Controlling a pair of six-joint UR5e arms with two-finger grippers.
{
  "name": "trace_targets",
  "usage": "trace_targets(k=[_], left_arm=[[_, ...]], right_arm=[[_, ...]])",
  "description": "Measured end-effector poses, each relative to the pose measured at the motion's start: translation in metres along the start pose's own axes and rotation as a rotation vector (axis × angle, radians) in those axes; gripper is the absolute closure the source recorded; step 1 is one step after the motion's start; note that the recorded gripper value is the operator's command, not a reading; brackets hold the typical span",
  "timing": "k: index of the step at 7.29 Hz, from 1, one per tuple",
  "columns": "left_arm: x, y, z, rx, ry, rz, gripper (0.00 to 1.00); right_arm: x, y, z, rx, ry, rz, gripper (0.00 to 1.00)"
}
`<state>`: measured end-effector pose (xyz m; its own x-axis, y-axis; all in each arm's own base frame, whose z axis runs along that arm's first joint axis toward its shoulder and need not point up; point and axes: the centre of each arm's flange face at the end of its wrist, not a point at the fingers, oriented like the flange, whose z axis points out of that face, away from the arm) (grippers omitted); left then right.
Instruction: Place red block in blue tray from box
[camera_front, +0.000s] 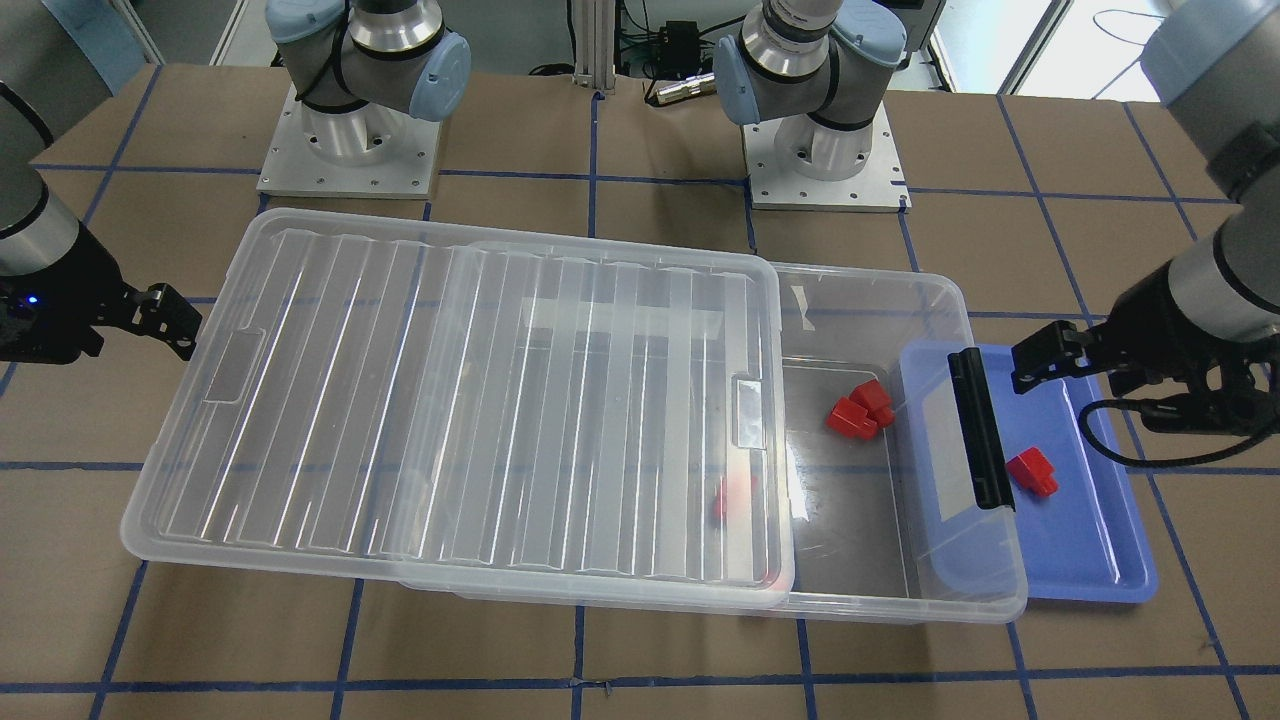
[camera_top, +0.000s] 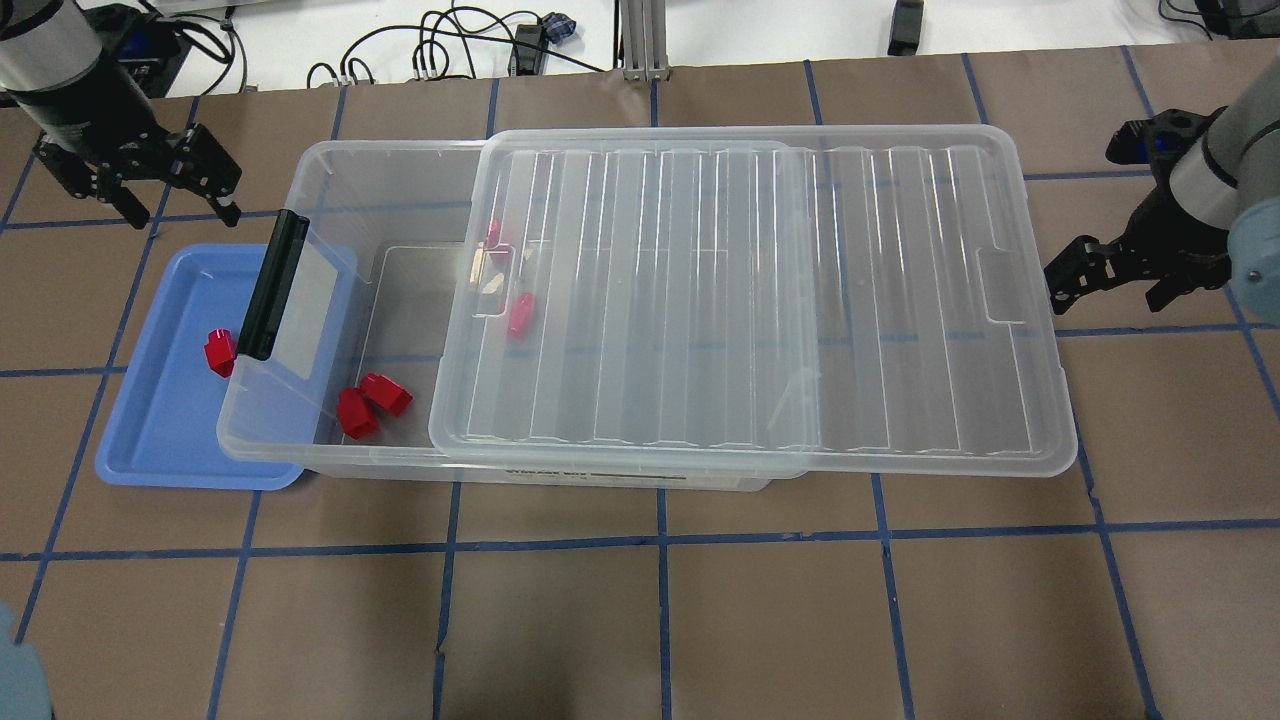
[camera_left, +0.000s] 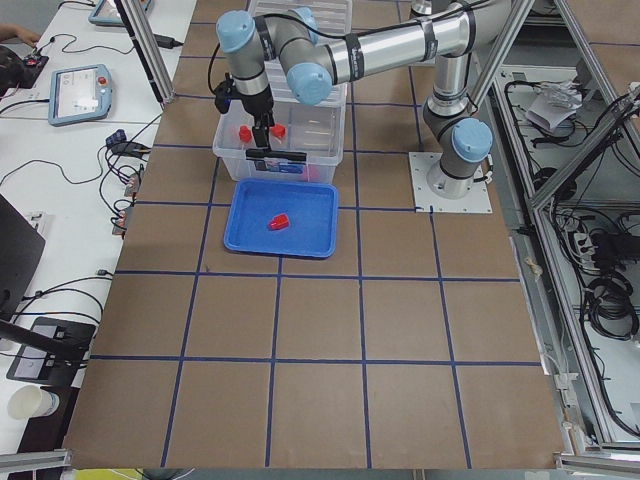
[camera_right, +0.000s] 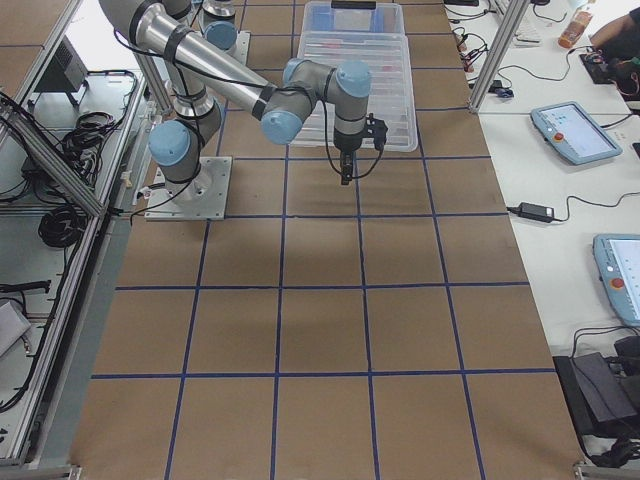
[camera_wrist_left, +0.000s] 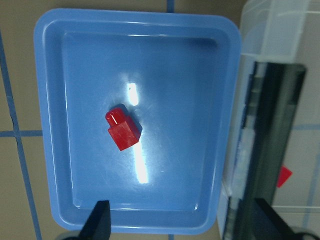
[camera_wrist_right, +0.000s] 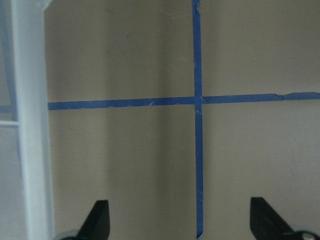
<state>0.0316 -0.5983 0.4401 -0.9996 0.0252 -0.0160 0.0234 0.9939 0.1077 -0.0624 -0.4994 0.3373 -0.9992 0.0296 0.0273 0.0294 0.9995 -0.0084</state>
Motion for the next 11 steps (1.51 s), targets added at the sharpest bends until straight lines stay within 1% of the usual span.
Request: trace_targets(k=[2,3,4,6,8,9,10,11], left_arm=[[0.091,0.016,-0.028,0.036,-0.021,0.01,0.0],[0.128,0.029,-0.035,0.047,-0.029,0.028,0.0],[0.152,0.045,-0.038,0.049,-0.033,0.035,0.0],[0.165,0.072,-0.027,0.032,-0.025,0.028,0.0],[0.163,0.081,-0.025,0.039,-0.018,0.016,0.0],[0.162,0.08,-0.026,0.063,-0.018,0.014,0.0],[0.161,0.077,-0.028,0.107,-0.02,0.014,0.0],[0.161,0.075,-0.03,0.139,-0.025,0.014,0.0]], right_arm=[[-0.016,-0.002,-0.001,0.007,-0.013,0.006,0.0],[-0.026,-0.003,-0.001,0.012,-0.023,0.001,0.0],[-0.04,-0.004,-0.002,0.017,-0.028,-0.009,0.0],[-0.082,-0.005,-0.005,0.032,-0.033,-0.034,0.0],[-0.135,-0.007,-0.011,0.058,-0.042,-0.107,0.0],[-0.154,-0.007,-0.013,0.065,-0.058,-0.136,0.0],[-0.168,-0.007,-0.013,0.068,-0.077,-0.159,0.0],[-0.176,-0.007,-0.015,0.071,-0.082,-0.172,0.0]])
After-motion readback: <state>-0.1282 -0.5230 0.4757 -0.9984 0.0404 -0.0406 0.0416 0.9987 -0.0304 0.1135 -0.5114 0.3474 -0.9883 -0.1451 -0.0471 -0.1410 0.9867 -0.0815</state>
